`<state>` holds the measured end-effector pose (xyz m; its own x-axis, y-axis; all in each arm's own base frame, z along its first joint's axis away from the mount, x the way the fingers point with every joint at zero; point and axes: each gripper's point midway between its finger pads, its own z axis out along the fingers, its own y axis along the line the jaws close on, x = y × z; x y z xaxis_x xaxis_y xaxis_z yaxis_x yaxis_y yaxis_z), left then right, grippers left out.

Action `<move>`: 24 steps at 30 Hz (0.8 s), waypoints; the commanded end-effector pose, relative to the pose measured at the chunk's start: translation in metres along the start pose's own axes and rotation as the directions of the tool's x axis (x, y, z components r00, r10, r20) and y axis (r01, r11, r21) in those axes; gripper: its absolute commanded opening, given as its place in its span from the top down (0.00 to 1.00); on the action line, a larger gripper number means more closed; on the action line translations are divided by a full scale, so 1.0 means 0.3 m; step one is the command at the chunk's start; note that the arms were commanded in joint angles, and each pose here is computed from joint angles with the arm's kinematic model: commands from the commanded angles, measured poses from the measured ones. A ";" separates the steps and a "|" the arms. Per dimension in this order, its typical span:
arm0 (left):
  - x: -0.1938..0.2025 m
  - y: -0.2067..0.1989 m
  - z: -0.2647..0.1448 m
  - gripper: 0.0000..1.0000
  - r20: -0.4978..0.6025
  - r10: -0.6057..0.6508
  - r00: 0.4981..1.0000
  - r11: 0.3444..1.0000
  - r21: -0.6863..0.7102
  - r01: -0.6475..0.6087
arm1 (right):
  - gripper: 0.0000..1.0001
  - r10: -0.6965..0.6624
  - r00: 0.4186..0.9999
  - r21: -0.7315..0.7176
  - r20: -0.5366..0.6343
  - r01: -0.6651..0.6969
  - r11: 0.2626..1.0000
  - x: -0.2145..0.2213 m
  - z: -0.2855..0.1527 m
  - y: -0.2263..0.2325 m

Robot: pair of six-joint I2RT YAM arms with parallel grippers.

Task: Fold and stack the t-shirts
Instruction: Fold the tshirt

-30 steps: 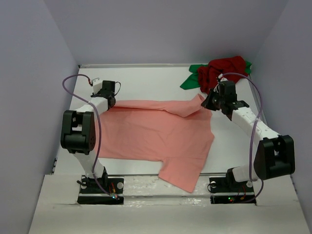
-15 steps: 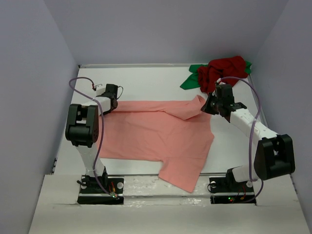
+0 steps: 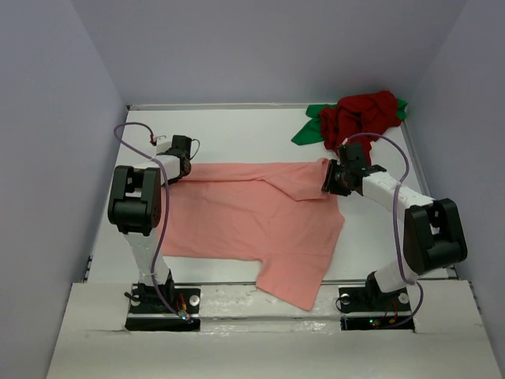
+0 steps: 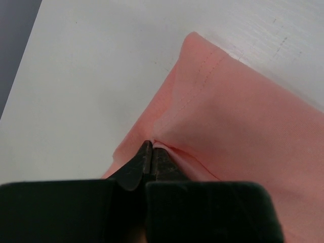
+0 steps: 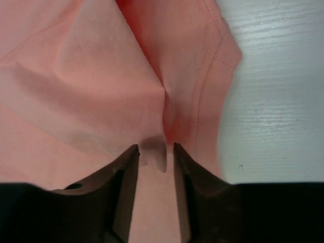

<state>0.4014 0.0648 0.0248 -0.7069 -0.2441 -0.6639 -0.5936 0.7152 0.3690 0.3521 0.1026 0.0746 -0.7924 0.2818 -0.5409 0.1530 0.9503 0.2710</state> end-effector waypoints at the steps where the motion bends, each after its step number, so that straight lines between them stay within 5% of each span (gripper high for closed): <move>1: 0.032 -0.010 -0.033 0.95 -0.021 0.027 0.999 0.993 0.114 -0.025 | 0.51 -0.014 1.000 0.060 -0.001 0.014 0.998 0.001 0.005 -0.004; 2: 0.001 -0.008 -0.059 0.88 0.021 -0.017 1.000 0.989 0.148 0.014 | 0.39 -0.010 1.000 0.074 0.010 0.009 0.997 -0.005 0.003 -0.011; 5: -0.058 0.027 -0.108 0.75 0.080 -0.081 0.994 0.984 0.163 0.067 | 0.25 -0.014 1.000 0.082 0.025 0.012 0.997 -0.020 -0.009 -0.003; 15: -0.211 0.109 -0.261 0.70 0.217 -0.281 0.935 0.938 0.268 0.219 | 0.25 -0.015 0.990 0.032 0.143 0.010 0.999 -0.162 -0.091 0.074; 20: -0.316 0.006 -0.429 0.68 0.240 -0.380 0.893 0.793 0.582 0.180 | 0.27 -0.012 0.985 -0.022 0.172 0.016 1.000 -0.230 -0.050 0.137; 24: -0.328 -0.094 -0.477 0.79 0.219 -0.365 0.905 0.704 0.701 0.115 | 0.28 -0.005 0.981 -0.065 0.193 0.018 0.998 -0.273 0.001 0.183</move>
<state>0.4141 0.0072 0.1600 -0.3542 -0.3329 -0.8739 -0.3997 0.8987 -0.1804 0.3974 0.1150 0.1217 -0.7082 0.2909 -0.6433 0.1498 0.9524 0.2657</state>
